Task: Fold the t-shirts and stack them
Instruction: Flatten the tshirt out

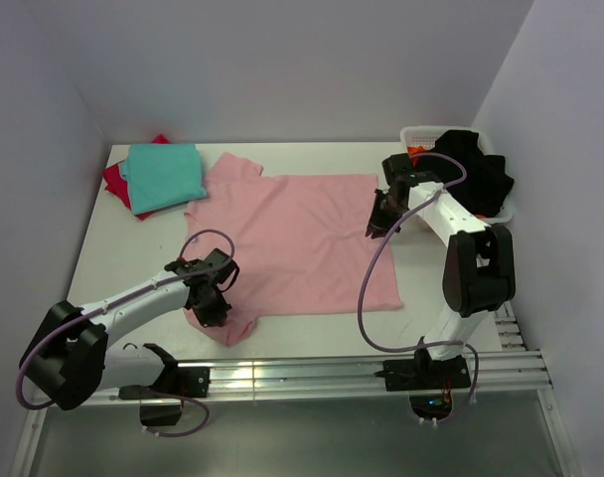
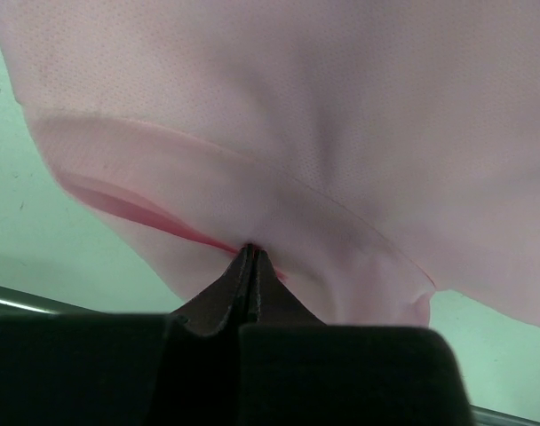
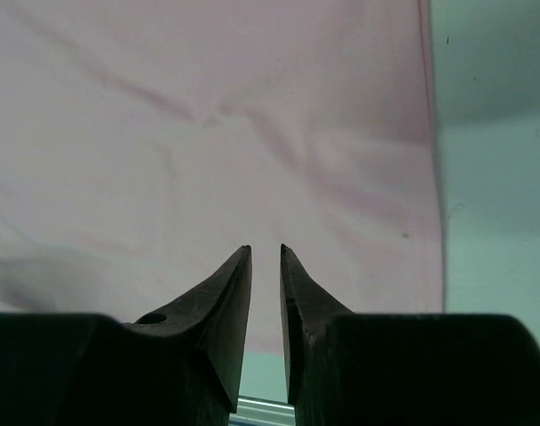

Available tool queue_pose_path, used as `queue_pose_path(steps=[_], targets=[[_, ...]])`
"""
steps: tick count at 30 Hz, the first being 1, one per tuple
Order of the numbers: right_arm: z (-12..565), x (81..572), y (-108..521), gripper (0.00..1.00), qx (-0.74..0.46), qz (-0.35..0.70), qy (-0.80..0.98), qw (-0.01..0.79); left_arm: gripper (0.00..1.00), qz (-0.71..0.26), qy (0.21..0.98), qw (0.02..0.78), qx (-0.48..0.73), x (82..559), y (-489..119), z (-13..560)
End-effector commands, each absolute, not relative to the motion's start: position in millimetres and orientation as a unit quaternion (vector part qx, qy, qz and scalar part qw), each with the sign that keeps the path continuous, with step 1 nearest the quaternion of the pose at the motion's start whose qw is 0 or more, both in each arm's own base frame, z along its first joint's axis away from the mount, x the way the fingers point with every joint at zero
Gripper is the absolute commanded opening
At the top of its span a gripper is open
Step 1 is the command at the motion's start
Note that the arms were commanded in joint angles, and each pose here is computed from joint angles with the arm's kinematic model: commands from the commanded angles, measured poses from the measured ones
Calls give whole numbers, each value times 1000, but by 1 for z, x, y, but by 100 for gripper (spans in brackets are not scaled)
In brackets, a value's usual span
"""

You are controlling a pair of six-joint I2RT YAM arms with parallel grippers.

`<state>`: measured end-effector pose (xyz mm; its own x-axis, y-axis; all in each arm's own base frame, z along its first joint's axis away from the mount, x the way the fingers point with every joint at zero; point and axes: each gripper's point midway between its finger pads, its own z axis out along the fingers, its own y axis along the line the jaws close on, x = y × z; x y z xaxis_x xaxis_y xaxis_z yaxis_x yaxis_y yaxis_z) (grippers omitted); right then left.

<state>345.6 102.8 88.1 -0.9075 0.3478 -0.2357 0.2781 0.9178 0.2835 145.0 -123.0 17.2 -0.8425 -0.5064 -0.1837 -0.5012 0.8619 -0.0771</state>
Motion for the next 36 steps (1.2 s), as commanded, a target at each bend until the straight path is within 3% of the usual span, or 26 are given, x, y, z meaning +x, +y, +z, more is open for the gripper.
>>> queue_pose_path(steps=[1, 10, 14, 15, 16, 19, 20, 22, 25, 26, 31, 36], targets=[[95, 342, 98, 27, 153, 127, 967, 162, 0, -2, 956, 92, -277, 138, -120, 17], [98, 335, 97, 26, 155, 137, 965, 160, 0, 44, 944, -2, -327, 71, -109, 22], [106, 332, 98, 26, 152, 145, 964, 166, 3, 73, 938, 71, -331, 86, -98, 61], [107, 330, 98, 26, 151, 146, 964, 165, 9, 51, 925, 109, -359, 103, -106, 87], [111, 327, 99, 27, 149, 151, 962, 169, 28, 48, 923, 130, -359, 104, -106, 103], [115, 319, 99, 28, 148, 154, 962, 169, 54, -13, 906, 182, -382, 124, -115, 133], [116, 313, 99, 30, 147, 157, 962, 170, 67, -25, 904, 184, -384, 126, -119, 128], [119, 301, 99, 34, 146, 162, 961, 168, 73, -35, 918, 158, -361, 125, -134, 103], [122, 281, 101, 63, 152, 173, 959, 165, 70, -15, 949, 92, -301, 112, -151, 65], [123, 276, 102, 68, 152, 180, 958, 164, 69, -2, 953, 80, -291, 110, -152, 58], [131, 249, 107, 71, 144, 197, 955, 170, 60, 99, 962, 60, -247, 103, -143, 36], [133, 235, 104, 71, 137, 194, 956, 171, 58, 89, 967, 38, -235, 93, -152, 12]])
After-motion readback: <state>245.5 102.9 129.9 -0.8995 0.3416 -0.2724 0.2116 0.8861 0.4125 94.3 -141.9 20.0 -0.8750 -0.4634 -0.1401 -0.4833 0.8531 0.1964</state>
